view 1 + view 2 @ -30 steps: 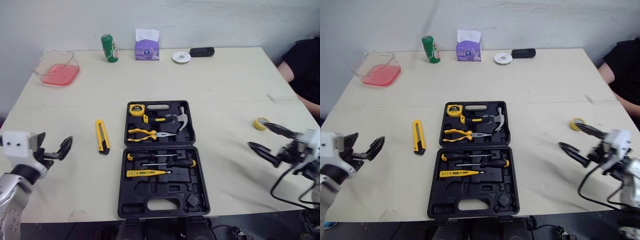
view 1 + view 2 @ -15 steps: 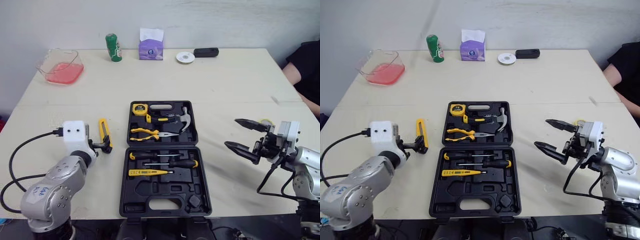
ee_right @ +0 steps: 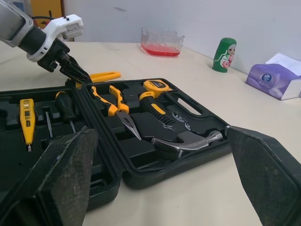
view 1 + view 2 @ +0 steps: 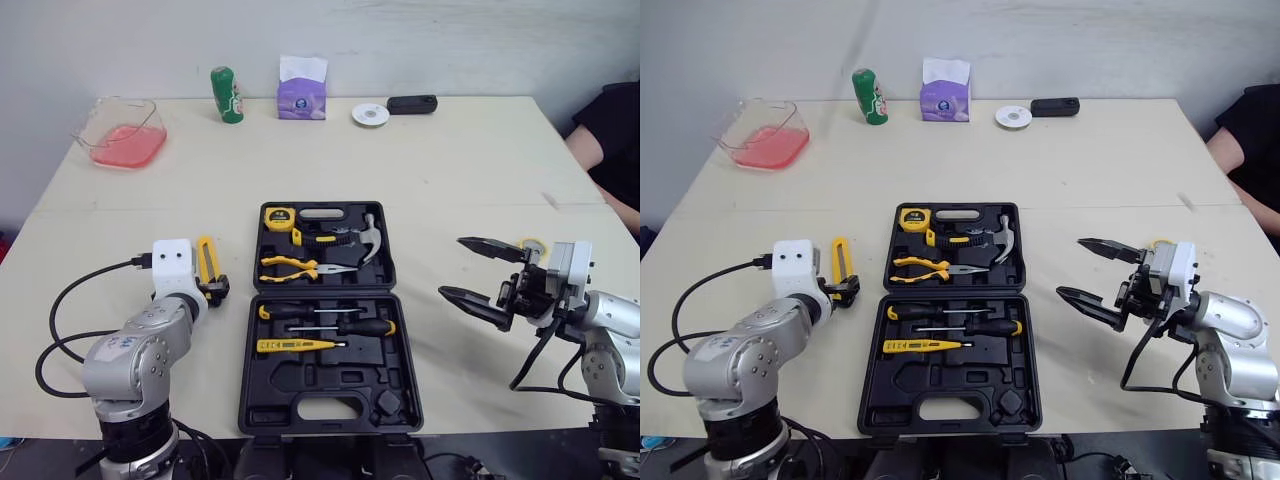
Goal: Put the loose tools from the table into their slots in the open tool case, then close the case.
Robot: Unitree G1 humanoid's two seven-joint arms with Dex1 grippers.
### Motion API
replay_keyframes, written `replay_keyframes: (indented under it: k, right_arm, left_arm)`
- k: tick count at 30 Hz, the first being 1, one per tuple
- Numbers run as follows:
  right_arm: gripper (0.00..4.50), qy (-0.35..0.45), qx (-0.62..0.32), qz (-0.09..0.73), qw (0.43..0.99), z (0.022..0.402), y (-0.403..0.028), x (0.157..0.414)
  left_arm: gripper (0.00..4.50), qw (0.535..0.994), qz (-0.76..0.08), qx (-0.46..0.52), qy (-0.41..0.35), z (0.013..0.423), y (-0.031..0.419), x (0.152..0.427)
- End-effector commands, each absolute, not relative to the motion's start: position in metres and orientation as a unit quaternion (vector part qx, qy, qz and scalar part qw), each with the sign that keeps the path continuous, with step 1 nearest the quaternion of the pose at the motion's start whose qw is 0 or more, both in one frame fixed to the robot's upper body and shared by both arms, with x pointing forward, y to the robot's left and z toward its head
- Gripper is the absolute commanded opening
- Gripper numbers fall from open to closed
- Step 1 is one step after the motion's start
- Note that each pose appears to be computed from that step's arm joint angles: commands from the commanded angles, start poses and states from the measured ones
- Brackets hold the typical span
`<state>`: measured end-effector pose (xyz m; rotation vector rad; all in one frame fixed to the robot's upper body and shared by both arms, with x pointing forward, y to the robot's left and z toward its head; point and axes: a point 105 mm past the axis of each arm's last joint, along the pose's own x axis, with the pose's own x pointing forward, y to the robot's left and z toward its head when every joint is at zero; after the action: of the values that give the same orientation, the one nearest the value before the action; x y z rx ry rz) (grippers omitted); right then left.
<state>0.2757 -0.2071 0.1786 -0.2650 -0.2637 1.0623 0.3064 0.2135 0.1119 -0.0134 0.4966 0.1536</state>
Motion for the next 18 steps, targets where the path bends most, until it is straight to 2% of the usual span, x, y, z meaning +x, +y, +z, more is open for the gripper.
replay_keyframes:
  k: [1,12,15,18]
  right_arm:
    - [4.5,-0.144,-0.129,0.51,0.838,0.186,-0.2,0.272]
    - [4.5,-0.15,-0.123,0.548,0.813,0.189,-0.183,0.263]
    - [4.5,-0.155,-0.12,0.554,0.809,0.193,-0.176,0.261]
    - [4.5,-0.154,-0.12,0.554,0.809,0.194,-0.173,0.26]
  left_arm:
    - [4.44,0.968,0.066,0.002,0.243,0.112,0.204,0.318]
    - [4.44,0.961,0.057,-0.004,0.271,0.094,0.205,0.319]
    - [3.65,0.958,0.057,-0.015,0.281,0.088,0.206,0.316]
    - [2.33,0.956,0.061,-0.018,0.287,0.083,0.208,0.314]
